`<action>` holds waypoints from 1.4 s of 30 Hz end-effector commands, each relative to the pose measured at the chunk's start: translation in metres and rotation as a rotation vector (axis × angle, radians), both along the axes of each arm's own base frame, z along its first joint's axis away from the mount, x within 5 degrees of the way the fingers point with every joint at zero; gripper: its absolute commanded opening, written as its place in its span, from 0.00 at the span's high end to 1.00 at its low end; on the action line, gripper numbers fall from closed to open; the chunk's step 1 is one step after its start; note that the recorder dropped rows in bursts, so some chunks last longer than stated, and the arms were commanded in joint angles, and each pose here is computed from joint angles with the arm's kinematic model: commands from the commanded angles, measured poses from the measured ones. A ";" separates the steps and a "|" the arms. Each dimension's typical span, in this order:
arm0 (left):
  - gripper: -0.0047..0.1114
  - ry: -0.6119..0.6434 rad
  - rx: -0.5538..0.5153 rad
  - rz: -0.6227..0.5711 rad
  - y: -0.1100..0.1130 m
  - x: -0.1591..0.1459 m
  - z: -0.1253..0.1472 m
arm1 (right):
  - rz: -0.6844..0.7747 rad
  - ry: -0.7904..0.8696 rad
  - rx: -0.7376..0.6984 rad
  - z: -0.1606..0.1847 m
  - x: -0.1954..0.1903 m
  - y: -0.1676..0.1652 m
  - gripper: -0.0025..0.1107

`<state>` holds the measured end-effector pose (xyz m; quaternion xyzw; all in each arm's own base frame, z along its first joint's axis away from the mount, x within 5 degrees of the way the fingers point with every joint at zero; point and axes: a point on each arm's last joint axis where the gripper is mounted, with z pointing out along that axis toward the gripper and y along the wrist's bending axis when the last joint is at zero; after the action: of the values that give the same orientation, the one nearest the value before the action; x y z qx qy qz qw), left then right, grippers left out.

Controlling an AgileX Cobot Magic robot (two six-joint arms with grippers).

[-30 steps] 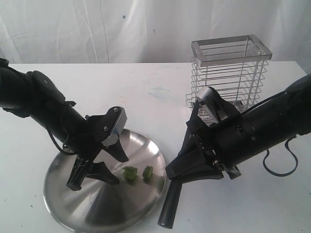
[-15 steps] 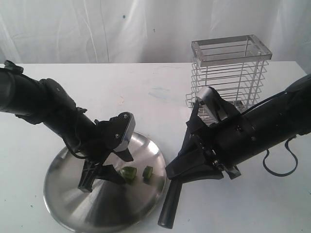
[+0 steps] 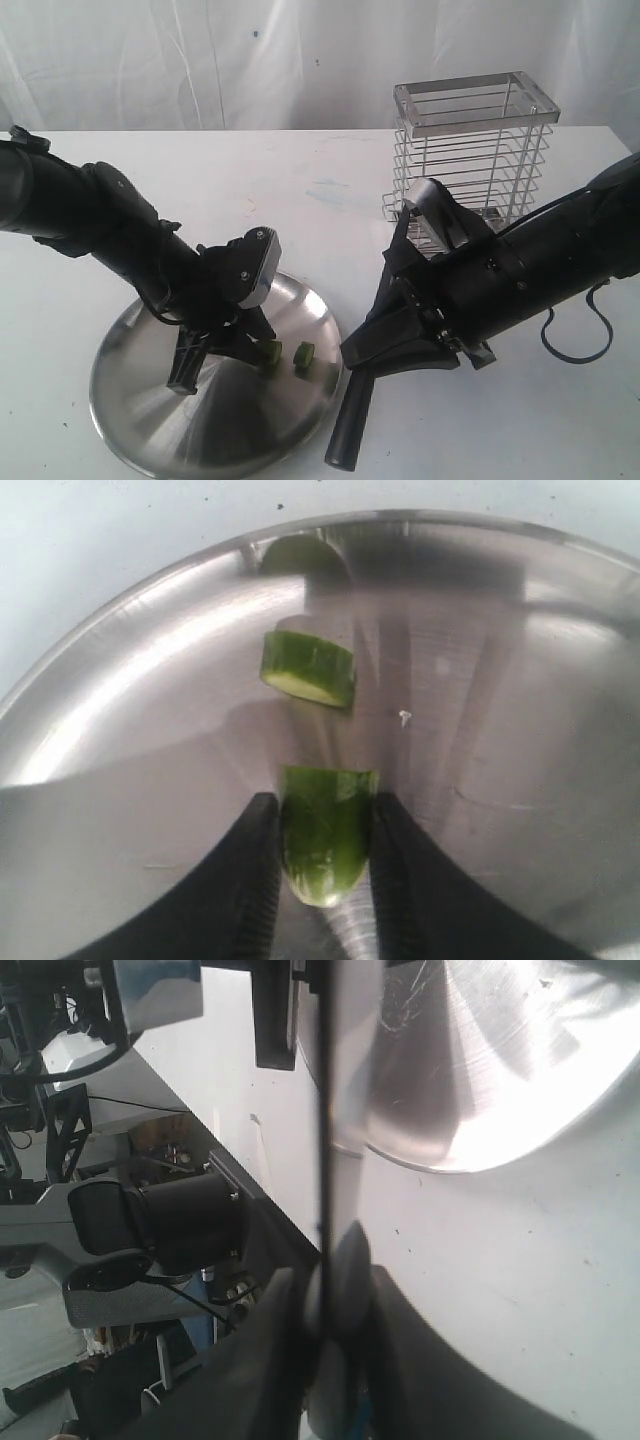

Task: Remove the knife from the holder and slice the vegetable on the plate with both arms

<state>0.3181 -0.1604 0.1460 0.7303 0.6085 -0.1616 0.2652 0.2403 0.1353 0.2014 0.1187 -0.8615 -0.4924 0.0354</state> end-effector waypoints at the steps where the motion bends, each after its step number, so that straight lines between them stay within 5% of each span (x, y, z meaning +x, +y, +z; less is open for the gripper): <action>1: 0.78 -0.047 -0.011 -0.071 -0.003 0.000 0.001 | 0.001 -0.017 0.023 0.005 0.001 -0.001 0.98; 11: 0.96 -0.006 0.003 0.024 0.000 0.000 0.007 | -0.002 -0.012 0.022 0.005 0.001 -0.001 0.98; 22: 0.96 0.140 0.075 0.292 0.020 0.002 0.011 | -0.002 -0.012 0.022 0.005 0.001 -0.001 0.98; 37: 0.96 0.181 0.086 0.294 0.020 -0.001 0.010 | -0.003 -0.012 0.024 0.005 0.001 -0.001 0.98; 42: 0.79 0.219 0.081 0.335 0.020 -0.002 0.010 | -0.001 -0.012 0.024 0.005 0.000 0.000 0.98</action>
<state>0.3196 -0.1401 0.1533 0.6173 0.7450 -0.1521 0.2020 0.2404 0.1354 0.2016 0.1181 -0.8613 -0.4930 0.0352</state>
